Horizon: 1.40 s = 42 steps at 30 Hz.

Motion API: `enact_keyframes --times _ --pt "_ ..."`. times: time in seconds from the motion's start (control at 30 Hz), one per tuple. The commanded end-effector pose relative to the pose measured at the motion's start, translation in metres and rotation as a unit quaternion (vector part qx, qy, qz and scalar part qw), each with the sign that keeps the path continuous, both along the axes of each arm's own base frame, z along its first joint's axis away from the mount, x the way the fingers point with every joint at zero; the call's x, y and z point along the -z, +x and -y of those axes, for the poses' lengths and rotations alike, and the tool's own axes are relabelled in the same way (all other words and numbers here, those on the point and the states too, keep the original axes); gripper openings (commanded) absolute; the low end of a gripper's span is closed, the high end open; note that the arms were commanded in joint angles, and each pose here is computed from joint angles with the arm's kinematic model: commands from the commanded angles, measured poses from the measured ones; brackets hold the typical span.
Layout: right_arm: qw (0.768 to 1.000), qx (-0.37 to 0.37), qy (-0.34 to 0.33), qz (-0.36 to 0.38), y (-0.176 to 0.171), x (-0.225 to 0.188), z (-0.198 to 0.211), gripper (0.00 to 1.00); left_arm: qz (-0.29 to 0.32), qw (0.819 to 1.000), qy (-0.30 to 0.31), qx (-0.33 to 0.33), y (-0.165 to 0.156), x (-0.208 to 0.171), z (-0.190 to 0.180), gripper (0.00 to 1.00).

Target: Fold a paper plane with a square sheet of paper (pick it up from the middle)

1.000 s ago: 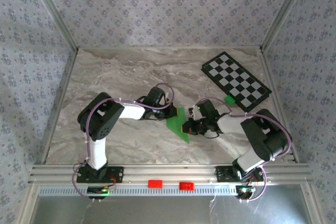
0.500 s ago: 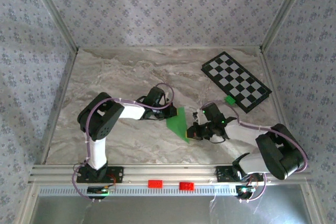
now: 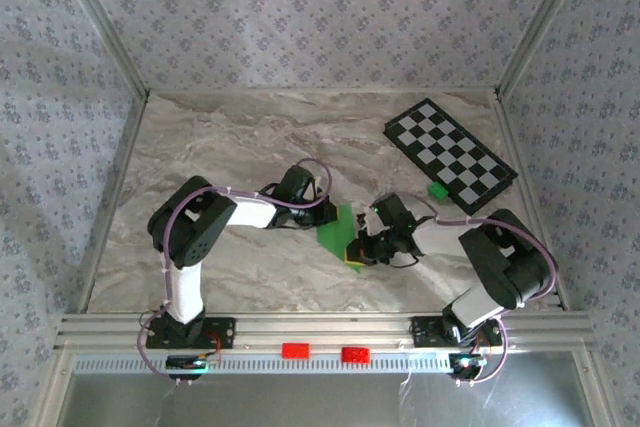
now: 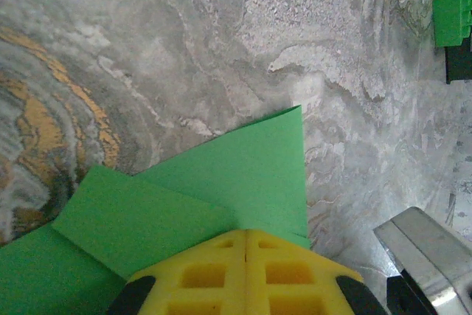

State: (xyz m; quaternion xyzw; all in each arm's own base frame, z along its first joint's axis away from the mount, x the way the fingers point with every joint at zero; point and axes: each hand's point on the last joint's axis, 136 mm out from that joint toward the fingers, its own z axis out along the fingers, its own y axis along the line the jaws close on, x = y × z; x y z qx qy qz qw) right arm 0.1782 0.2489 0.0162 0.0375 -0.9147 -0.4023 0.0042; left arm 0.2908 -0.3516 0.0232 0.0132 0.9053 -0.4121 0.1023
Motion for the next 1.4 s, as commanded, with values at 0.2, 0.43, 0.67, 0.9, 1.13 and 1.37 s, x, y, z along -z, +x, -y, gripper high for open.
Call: enact_keyframes --times 0.2,0.43,0.67,0.9,1.13,1.37 --pt "0.998 0.005 -0.017 -0.055 -0.062 0.013 0.037 0.04 -0.074 0.992 0.088 -0.057 -0.014 0.058 -0.042 0.0" --pt "0.993 0.11 -0.029 -0.022 -0.042 -0.016 0.051 0.43 -0.093 0.99 0.062 -0.085 -0.018 0.048 -0.042 0.0" --pt "0.988 0.146 0.0 -0.049 -0.034 -0.024 0.045 0.5 -0.096 0.991 0.038 -0.084 -0.017 0.037 -0.033 0.0" --pt "0.987 0.14 0.002 -0.078 -0.031 -0.011 0.037 0.44 -0.096 0.992 0.031 -0.077 -0.021 0.034 -0.028 0.0" --pt "0.988 0.141 0.015 -0.066 -0.022 -0.014 0.03 0.39 -0.095 0.994 0.018 -0.053 -0.027 0.027 -0.014 0.0" --pt "0.988 0.136 0.031 -0.064 -0.02 -0.022 0.025 0.38 -0.102 0.993 0.008 -0.06 -0.029 0.026 -0.009 0.0"
